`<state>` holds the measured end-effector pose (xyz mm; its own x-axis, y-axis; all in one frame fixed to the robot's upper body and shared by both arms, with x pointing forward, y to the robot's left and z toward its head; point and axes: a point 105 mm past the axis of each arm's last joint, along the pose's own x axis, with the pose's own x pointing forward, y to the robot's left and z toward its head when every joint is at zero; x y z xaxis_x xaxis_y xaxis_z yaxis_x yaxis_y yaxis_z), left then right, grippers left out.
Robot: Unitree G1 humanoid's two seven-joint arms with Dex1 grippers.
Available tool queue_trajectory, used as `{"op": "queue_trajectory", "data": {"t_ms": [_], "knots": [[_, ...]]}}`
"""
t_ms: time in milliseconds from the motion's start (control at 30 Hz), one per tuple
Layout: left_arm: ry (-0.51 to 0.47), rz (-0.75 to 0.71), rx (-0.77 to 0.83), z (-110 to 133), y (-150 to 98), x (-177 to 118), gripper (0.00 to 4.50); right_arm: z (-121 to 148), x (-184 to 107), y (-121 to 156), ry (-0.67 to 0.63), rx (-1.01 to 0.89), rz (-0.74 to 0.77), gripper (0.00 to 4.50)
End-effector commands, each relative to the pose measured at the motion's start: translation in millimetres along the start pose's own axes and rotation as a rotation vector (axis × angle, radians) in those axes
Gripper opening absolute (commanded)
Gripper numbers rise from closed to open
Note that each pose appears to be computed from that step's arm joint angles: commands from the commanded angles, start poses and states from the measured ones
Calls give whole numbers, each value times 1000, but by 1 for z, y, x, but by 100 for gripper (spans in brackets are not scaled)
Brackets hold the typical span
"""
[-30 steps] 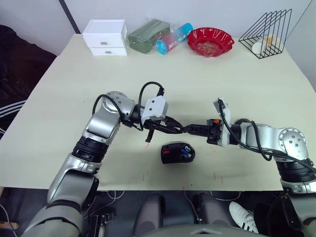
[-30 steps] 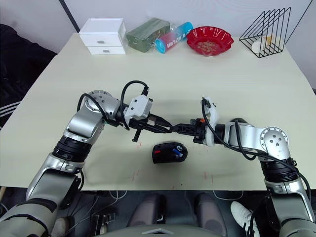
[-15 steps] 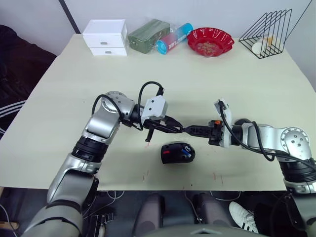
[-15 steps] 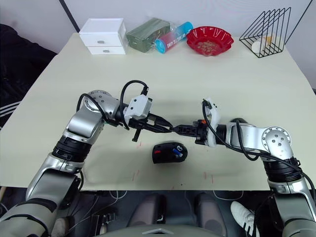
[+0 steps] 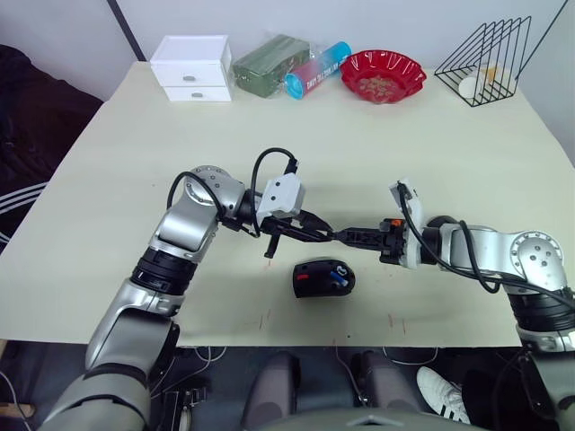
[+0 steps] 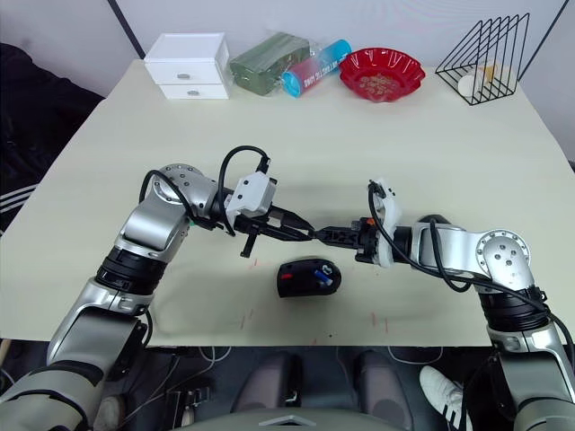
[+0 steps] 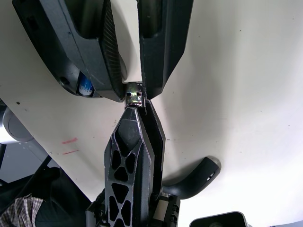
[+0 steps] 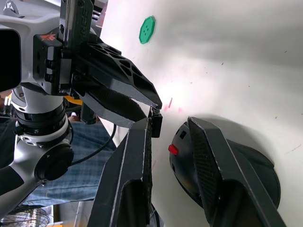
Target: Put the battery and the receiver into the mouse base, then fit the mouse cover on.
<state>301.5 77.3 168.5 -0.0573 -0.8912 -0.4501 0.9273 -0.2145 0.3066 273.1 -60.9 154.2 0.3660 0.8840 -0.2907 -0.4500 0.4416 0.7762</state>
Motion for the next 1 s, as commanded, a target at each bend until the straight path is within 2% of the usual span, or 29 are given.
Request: {"op": "queue_trajectory", "data": {"t_ms": [33,533,567,600,667,1000], "knots": [[-27,15,51,13,4,-6,6,4,-1,4,-14,-16,5,124],[-28,12,58,13,3,-4,6,4,0,3,-16,-7,-2,124],[-26,11,59,13,3,-4,6,4,0,3,-16,-7,-1,74],[-24,10,59,12,3,-4,6,4,0,3,-17,-6,-1,64],[-22,9,60,12,2,-4,6,4,0,3,-17,-5,0,6],[-27,11,56,11,3,-3,6,4,0,4,-20,-3,8,6]]}}
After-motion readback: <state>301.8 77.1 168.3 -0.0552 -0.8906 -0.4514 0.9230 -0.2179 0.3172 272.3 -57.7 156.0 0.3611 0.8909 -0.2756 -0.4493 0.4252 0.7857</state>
